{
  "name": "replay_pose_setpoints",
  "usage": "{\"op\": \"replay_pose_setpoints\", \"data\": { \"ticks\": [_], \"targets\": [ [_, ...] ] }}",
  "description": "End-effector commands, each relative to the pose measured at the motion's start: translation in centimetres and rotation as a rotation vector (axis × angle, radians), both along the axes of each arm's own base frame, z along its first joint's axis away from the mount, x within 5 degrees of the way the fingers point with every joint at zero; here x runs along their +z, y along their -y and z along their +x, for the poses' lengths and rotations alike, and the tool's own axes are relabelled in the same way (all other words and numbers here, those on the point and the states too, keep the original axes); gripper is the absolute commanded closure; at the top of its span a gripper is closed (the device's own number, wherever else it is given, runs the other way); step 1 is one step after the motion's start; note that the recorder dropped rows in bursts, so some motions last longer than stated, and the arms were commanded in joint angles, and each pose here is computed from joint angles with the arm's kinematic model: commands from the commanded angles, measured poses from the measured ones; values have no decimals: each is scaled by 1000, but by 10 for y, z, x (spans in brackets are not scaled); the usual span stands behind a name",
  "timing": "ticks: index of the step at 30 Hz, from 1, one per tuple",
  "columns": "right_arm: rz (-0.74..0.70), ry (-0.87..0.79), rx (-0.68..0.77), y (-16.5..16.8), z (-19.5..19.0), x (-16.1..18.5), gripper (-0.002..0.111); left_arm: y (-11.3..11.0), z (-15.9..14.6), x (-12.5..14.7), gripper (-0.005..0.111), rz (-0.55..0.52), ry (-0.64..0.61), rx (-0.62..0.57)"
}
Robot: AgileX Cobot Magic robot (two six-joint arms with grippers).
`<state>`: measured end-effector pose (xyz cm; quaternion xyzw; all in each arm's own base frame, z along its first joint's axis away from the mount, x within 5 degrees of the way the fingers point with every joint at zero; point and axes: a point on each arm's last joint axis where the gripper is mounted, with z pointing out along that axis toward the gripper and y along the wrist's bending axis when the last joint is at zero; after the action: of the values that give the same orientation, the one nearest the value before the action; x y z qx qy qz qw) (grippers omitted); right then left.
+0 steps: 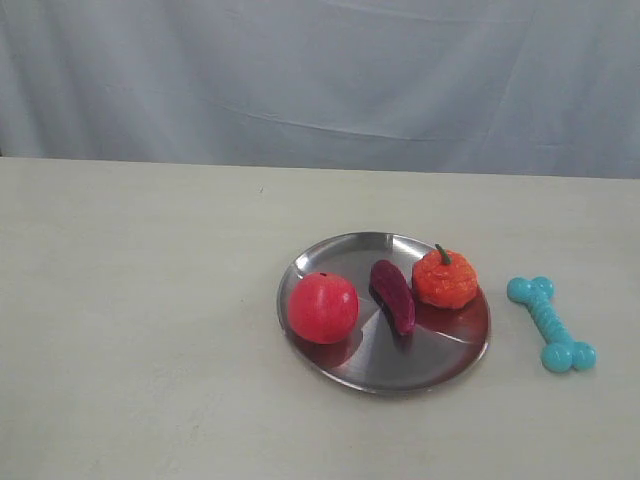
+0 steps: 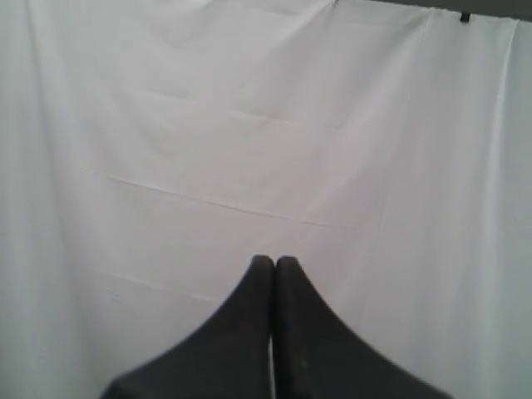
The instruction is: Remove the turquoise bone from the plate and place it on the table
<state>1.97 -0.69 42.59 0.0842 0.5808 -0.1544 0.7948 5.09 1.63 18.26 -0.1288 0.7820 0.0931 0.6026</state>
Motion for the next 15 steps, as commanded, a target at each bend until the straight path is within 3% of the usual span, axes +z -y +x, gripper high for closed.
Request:
{"op": "replay_pose_setpoints", "data": {
  "ticks": [1,15],
  "targets": [
    [-16,60,5,-6,-17,0,109,0,0,0,107,-4,6,4],
    [-39,161,10,-17,-49,-3,109,0,0,0,107,-4,6,4]
  ]
}}
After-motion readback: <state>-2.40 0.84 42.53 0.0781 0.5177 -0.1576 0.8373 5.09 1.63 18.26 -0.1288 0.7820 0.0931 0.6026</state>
